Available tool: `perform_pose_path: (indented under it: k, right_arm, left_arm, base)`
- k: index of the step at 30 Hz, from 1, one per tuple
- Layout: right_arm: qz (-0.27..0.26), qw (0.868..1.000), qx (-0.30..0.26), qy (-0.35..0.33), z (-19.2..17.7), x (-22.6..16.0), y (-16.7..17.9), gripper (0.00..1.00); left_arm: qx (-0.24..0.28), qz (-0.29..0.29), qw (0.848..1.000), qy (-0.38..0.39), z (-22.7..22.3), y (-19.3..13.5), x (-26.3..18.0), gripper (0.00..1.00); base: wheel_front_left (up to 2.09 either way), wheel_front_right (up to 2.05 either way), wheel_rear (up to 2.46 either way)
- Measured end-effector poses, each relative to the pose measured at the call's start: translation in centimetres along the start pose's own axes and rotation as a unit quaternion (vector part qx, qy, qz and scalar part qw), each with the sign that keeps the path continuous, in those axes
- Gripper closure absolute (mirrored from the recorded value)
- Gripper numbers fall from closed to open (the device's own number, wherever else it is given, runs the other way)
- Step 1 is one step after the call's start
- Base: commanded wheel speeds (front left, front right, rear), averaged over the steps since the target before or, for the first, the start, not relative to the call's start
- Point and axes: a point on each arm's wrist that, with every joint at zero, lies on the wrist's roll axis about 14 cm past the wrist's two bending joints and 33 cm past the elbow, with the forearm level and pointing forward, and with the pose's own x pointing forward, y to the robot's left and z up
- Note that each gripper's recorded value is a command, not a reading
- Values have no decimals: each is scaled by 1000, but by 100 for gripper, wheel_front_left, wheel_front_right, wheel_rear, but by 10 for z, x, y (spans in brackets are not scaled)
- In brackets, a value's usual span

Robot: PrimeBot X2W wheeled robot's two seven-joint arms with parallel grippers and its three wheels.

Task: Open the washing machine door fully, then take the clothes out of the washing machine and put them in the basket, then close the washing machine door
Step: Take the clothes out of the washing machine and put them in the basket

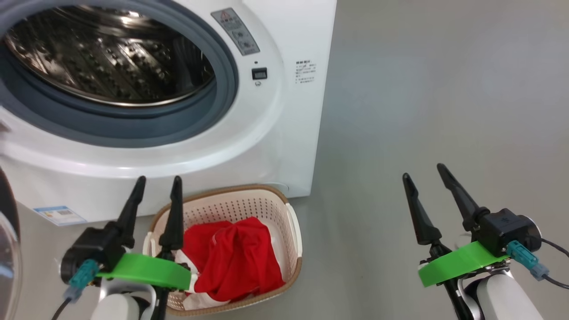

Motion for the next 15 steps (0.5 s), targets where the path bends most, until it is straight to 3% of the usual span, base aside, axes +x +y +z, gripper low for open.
perform_pose_path:
  k: [5, 15]
  right_arm:
    - [-9, 1000, -13, -20, 16, -6, -6, 0]
    - [-28, 999, -16, -29, 23, -38, -14, 0]
  left_arm:
    - [8, -1, 999, -49, 33, -1, -12, 0]
    - [17, 6, 998, -64, 45, -2, -48, 0]
  base:
    - [0, 0, 0]
    - [0, 0, 0]
